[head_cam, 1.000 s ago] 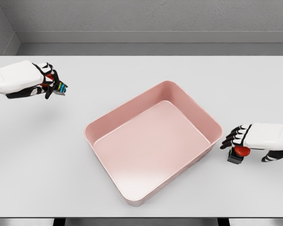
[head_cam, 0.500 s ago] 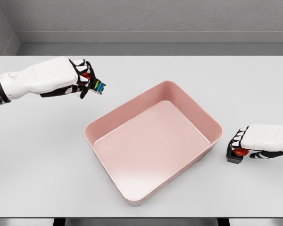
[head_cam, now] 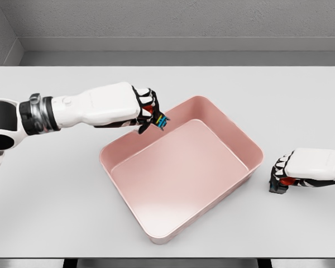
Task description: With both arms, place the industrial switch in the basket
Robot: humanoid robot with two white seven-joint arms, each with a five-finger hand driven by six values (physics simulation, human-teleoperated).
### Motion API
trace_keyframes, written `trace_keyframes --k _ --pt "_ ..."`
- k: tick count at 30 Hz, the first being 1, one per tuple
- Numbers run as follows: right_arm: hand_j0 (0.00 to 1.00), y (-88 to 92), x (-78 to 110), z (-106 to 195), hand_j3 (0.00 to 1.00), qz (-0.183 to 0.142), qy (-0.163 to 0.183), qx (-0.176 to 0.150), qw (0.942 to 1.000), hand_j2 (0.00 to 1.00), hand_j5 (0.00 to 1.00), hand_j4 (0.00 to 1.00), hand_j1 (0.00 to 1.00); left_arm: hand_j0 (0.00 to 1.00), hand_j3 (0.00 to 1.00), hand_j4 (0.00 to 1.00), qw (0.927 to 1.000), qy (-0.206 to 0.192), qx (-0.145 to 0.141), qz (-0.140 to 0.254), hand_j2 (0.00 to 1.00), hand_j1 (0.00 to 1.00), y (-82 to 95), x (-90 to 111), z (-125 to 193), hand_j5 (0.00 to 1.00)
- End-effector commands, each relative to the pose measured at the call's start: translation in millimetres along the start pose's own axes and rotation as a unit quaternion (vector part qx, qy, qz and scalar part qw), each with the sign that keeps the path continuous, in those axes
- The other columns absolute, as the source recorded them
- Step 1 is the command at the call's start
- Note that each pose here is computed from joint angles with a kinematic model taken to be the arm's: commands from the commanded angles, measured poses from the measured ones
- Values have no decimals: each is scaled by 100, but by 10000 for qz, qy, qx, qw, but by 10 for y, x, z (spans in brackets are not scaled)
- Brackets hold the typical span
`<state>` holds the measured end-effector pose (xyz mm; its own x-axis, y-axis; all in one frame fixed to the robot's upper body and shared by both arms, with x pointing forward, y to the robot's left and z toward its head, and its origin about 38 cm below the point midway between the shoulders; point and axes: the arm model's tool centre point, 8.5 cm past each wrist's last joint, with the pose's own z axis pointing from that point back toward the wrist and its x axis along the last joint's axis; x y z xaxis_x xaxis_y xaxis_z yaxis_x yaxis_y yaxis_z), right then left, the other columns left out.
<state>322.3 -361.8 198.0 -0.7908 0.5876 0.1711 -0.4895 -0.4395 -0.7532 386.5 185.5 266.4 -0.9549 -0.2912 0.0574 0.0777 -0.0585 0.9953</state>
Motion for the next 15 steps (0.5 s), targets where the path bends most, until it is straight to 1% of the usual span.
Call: trace_keyframes --k 1,2,3,6,8,10,12,15 --pt "52 10 0 17 52 38 -3 68 10000 52 52 52 52 17 17 17 9999 -123 57 76 17 17 -19 55 -81 17" --pt "50 -18 -9 41 50 44 18 31 10000 50 50 50 50 17 17 17 9999 -132 57 81 17 17 -23 59 -88 17" --pt "50 -31 -20 71 50 58 52 39 10000 50 50 50 50 17 17 17 9997 -184 66 110 17 17 -40 80 -127 17" --pt "50 -77 -30 107 50 52 64 -22 10000 50 50 50 50 17 17 17 9996 -284 -80 46 17 17 -125 136 -236 17" --pt "50 -178 -53 179 50 77 121 -178 9997 50 50 50 50 18 18 18 9994 -328 -145 4 18 18 -176 170 -299 18" --pt "50 -212 -62 207 50 93 149 -228 9996 50 50 50 50 18 18 18 9989 -392 -274 -4 18 18 -259 212 -348 18" --pt "50 -247 -70 230 50 114 174 -278 9994 50 50 50 50 19 19 19 9985 -438 -327 15 19 19 -295 234 -370 19" --pt "51 -359 -91 316 51 153 242 -463 9985 51 51 51 51 20 20 20 9980 -462 -420 -84 20 20 -326 266 -395 20"
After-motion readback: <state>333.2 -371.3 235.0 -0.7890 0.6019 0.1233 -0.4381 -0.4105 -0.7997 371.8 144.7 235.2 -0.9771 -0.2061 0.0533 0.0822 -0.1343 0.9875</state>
